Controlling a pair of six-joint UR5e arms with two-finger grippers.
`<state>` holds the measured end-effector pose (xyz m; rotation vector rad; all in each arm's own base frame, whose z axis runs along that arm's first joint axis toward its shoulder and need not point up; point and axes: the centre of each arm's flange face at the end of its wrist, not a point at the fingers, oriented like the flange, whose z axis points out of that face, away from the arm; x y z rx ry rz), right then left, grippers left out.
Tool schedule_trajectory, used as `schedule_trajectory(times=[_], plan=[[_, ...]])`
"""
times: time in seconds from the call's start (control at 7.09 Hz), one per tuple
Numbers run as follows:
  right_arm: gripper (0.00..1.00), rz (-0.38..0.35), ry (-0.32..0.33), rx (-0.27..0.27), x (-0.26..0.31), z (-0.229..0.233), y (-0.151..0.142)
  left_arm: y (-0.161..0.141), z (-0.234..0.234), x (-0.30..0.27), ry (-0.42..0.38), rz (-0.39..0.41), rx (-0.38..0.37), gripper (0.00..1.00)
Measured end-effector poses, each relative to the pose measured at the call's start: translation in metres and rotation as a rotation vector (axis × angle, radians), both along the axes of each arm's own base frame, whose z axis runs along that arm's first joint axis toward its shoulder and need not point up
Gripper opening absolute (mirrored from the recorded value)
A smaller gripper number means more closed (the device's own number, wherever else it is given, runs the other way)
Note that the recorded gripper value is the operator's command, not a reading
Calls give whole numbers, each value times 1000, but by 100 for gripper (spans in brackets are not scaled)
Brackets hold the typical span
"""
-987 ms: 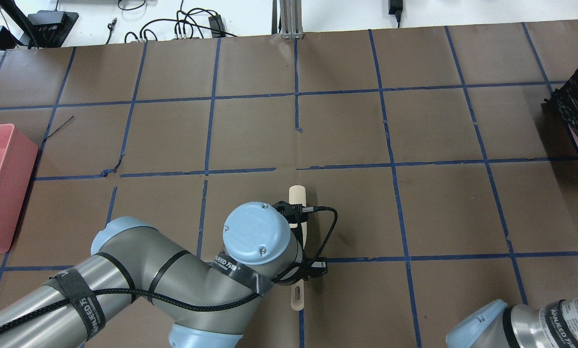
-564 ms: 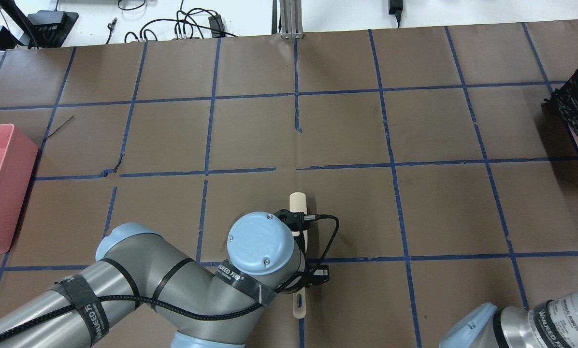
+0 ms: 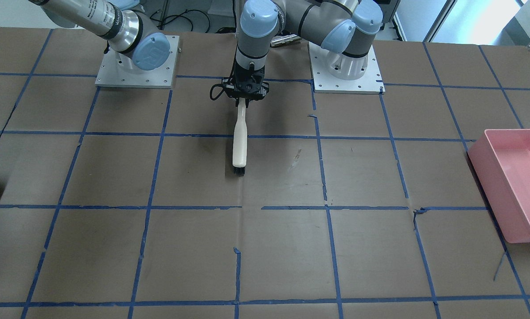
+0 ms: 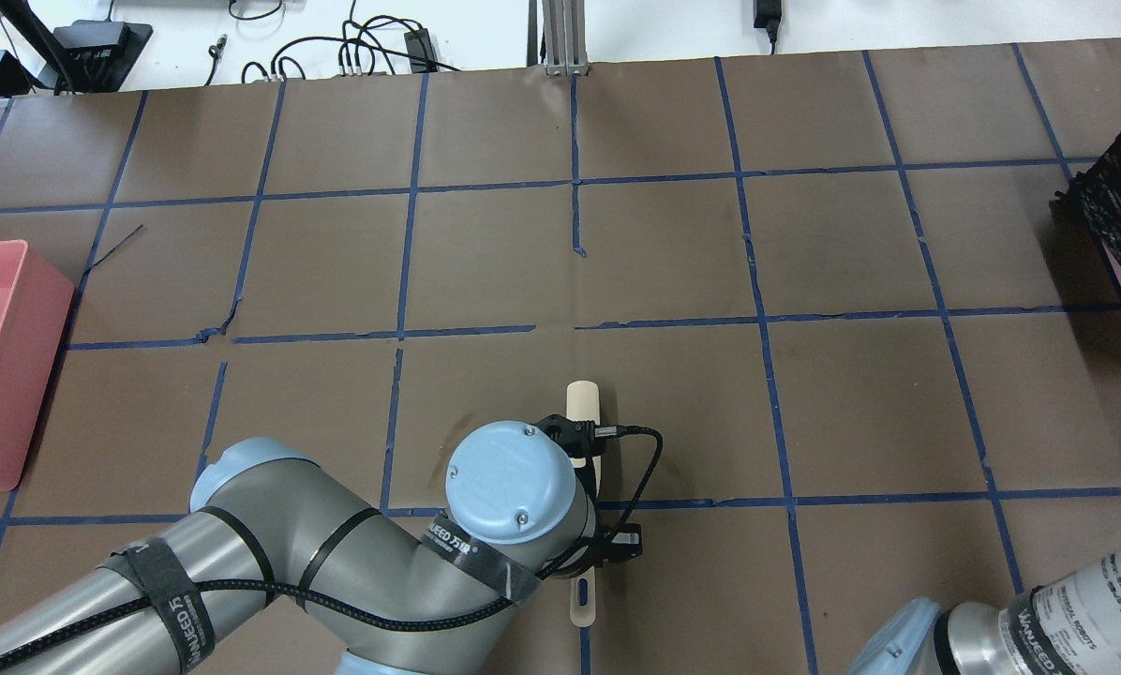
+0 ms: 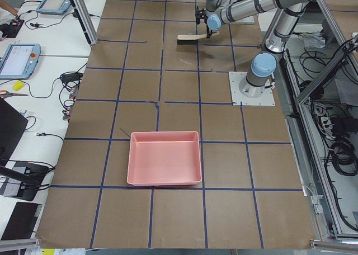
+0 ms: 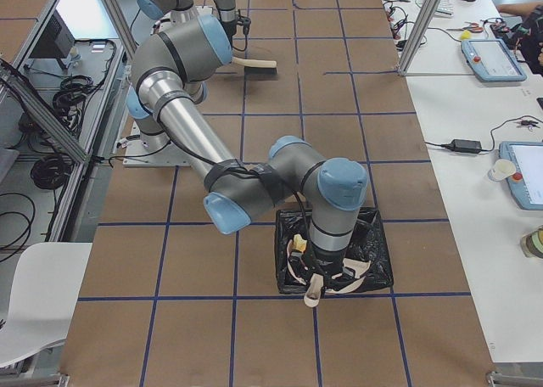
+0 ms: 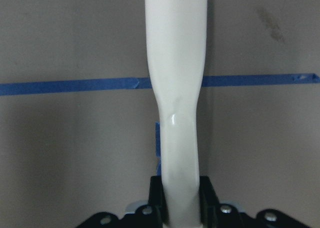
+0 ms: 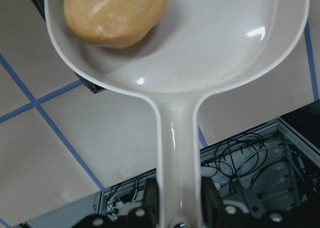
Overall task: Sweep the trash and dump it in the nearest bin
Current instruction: 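Tip the dustpan over the black bin with the right gripper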
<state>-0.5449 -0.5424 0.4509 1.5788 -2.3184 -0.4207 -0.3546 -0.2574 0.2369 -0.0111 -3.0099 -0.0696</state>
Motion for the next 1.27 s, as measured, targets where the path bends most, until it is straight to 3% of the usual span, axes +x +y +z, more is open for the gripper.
schedule_trajectory(times=[0.28,0.56,0.85,0.99,1.13,1.27], plan=[[0,18,39,26,14,10,-9,0,0,0,-1,-2,0,0],[0,31,18,21,36,40,-2,0,-3,0,-5,-4,5,0],[0,24,-96,-16,79,71,17,-1,-7,-1,-13,-4,12,0],[0,-23,-175,-54,100,60,21,-1,-7,-1,-14,-3,13,4],[0,-112,-252,-105,127,46,29,-1,-7,-1,-14,-3,14,64],[0,-203,-312,-142,162,35,38,-1,-8,-1,-12,-4,15,100]])
